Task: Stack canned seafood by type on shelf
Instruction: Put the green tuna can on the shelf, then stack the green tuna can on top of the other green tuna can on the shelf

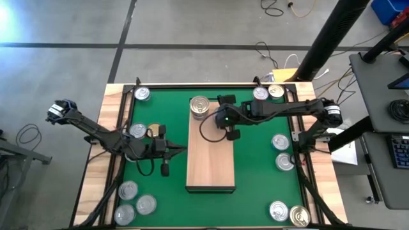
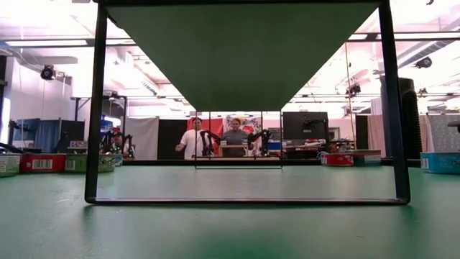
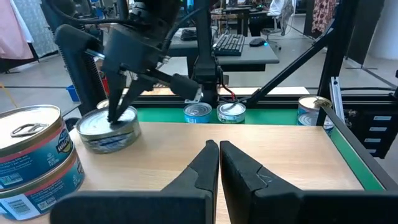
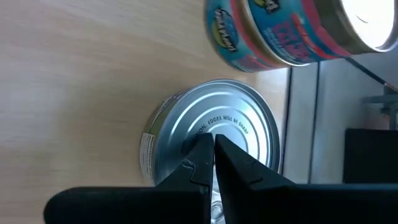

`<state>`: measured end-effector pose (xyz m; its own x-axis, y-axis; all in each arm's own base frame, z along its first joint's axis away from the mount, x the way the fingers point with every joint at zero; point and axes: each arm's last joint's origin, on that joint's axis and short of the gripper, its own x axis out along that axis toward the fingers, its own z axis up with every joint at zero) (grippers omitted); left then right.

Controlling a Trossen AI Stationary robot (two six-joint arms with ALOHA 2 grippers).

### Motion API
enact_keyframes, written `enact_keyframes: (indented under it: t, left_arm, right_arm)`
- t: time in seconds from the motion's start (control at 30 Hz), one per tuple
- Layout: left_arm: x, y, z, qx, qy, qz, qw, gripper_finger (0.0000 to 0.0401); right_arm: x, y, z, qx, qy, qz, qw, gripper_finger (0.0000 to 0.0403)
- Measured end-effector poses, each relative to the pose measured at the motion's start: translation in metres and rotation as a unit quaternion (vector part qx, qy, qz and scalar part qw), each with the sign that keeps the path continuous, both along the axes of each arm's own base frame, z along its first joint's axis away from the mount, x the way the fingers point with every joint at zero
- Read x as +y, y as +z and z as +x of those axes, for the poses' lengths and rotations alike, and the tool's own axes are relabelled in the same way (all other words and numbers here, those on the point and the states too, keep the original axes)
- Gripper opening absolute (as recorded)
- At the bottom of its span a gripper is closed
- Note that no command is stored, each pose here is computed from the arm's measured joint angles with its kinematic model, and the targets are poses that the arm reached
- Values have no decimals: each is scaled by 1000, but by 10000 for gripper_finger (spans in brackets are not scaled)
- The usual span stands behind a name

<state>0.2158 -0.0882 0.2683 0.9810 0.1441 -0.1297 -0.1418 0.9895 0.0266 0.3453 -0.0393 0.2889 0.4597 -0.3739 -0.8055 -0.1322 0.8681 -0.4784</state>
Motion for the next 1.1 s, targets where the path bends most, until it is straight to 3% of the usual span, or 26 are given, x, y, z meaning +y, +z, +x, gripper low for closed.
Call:
enact_keyframes:
  t: [0.33, 0.67, 0.9, 1.0, 1.1]
  left_arm:
    - [0, -1, 1, 1, 16, -4, 1000, 0]
    - [1, -4, 0, 13, 17, -4, 1000, 0]
    - [-27, -13, -18, 90, -44, 31, 994, 0]
    - [-46, -8, -32, 122, -42, 20, 991, 0]
    - [-56, -6, -51, 186, -21, -12, 982, 0]
  right_arm:
    - [-26, 1, 7, -36, -6, -23, 999, 9]
    - [-11, 26, -3, -80, 3, -23, 997, 9]
    - [43, 52, -18, -149, 29, 23, 988, 9]
    - [79, 54, -22, -162, 56, 29, 985, 9]
    - [118, 49, -27, -167, 71, -1, 983, 9]
